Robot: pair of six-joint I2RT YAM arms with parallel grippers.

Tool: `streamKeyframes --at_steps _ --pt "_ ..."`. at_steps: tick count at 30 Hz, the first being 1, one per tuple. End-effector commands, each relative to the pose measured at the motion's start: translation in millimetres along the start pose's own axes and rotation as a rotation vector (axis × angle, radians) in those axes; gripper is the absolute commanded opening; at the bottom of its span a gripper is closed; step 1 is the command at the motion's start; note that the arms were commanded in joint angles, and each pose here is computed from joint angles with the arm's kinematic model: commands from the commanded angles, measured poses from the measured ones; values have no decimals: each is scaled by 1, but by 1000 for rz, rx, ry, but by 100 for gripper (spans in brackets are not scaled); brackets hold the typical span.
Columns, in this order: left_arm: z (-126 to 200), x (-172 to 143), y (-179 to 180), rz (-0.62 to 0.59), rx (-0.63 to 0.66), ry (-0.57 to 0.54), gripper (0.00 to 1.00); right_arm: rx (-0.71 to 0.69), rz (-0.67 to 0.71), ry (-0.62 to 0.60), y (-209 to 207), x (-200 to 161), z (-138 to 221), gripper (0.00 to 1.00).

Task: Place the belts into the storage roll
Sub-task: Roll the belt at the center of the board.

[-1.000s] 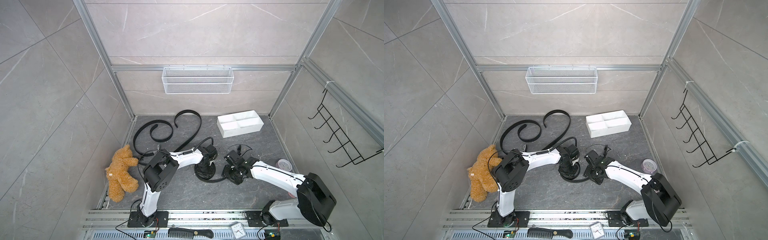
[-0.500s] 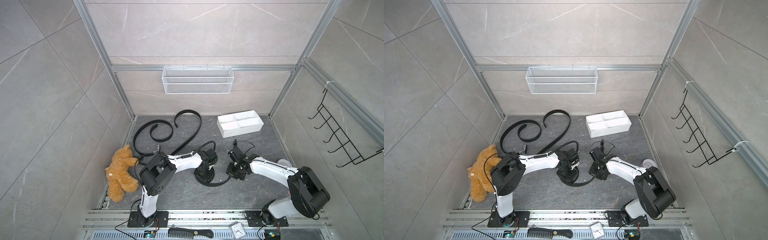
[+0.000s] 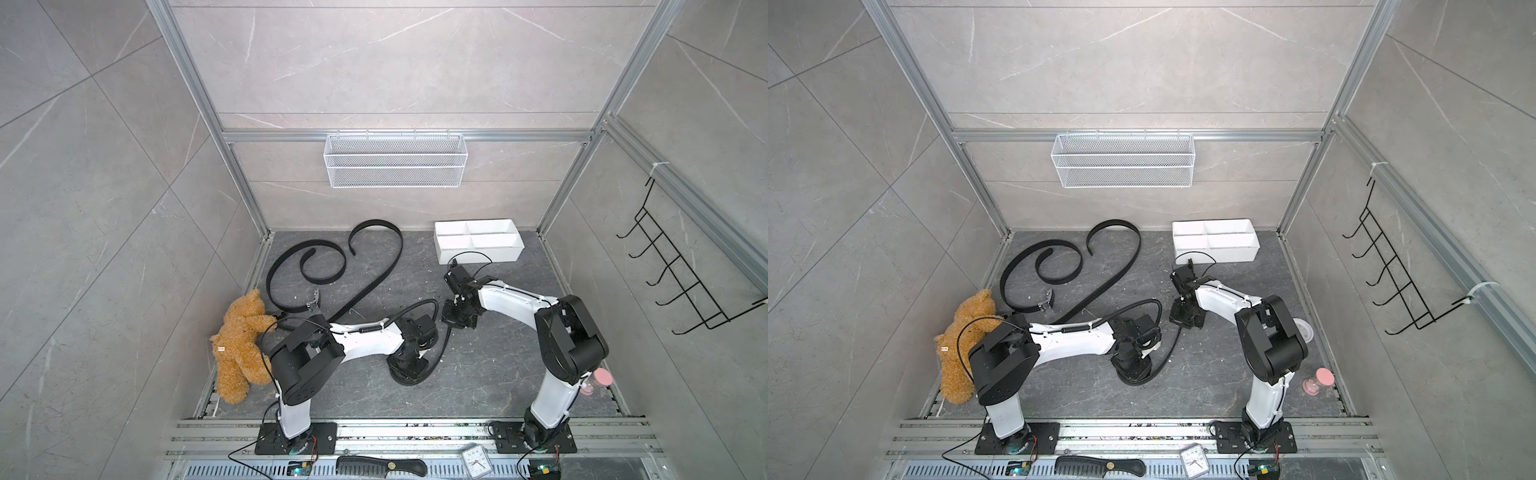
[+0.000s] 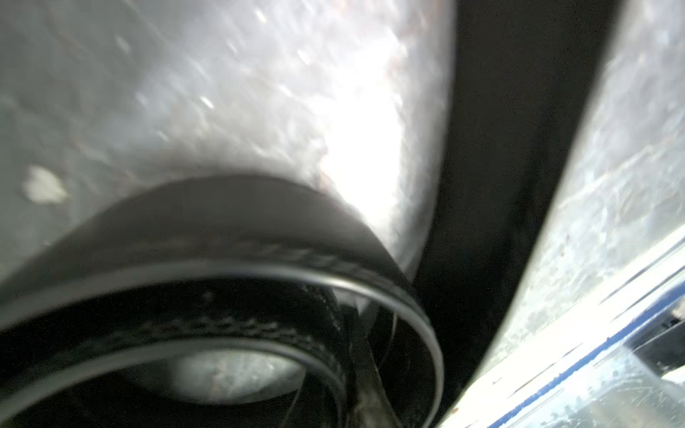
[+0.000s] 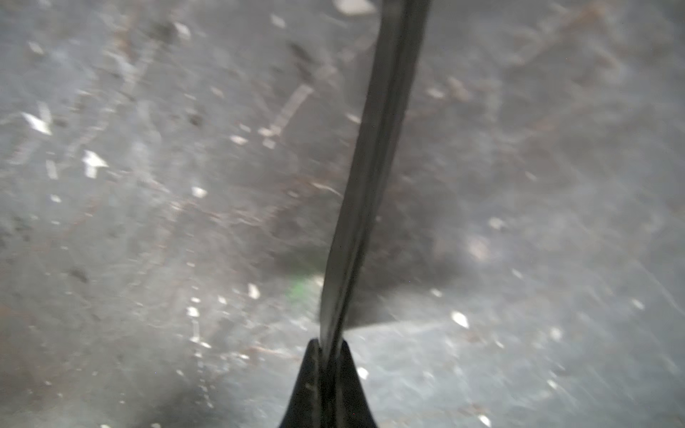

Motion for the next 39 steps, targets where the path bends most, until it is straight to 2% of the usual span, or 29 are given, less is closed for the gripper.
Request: streamKeyframes --at_steps 1,8,17,22,23,26,28,31,33,39 --pt "-3 -20 -5 -38 11 39 0 45 52 -11 23 10 -3 0" --pt "-4 -25 -5 -53 35 -44 0 170 104 40 69 -1 -3 0" --pt "-9 -25 -4 -61 30 -52 0 327 288 146 134 -10 -6 0" --pt "-9 -17 -13 -88 14 -48 0 258 359 193 134 -15 -17 0" --pt "-9 -15 -14 -90 11 -44 0 214 372 187 130 -15 -17 4" --pt "-12 -8 -19 -89 -14 -38 0 102 387 151 112 -7 -5 25" --pt "-12 -4 -22 -91 -21 -36 0 69 359 114 98 2 6 37" --pt "-14 -1 -25 -89 -32 -35 0 63 309 63 75 16 27 49" --pt "-16 -1 -24 -86 -34 -32 0 63 294 44 61 23 39 56" --pt "-15 0 -28 -63 -71 -40 0 22 273 18 27 22 67 65"
Point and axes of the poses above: each gripper's point midway between its finger pads, its own z axis back along the fingers, its own y axis along the line the jaws close on, x = y × z, the point moved 8 cm from there along z, back along the fingers, and after that the axes turned 5 degrees about z, right-handed, at the moved point
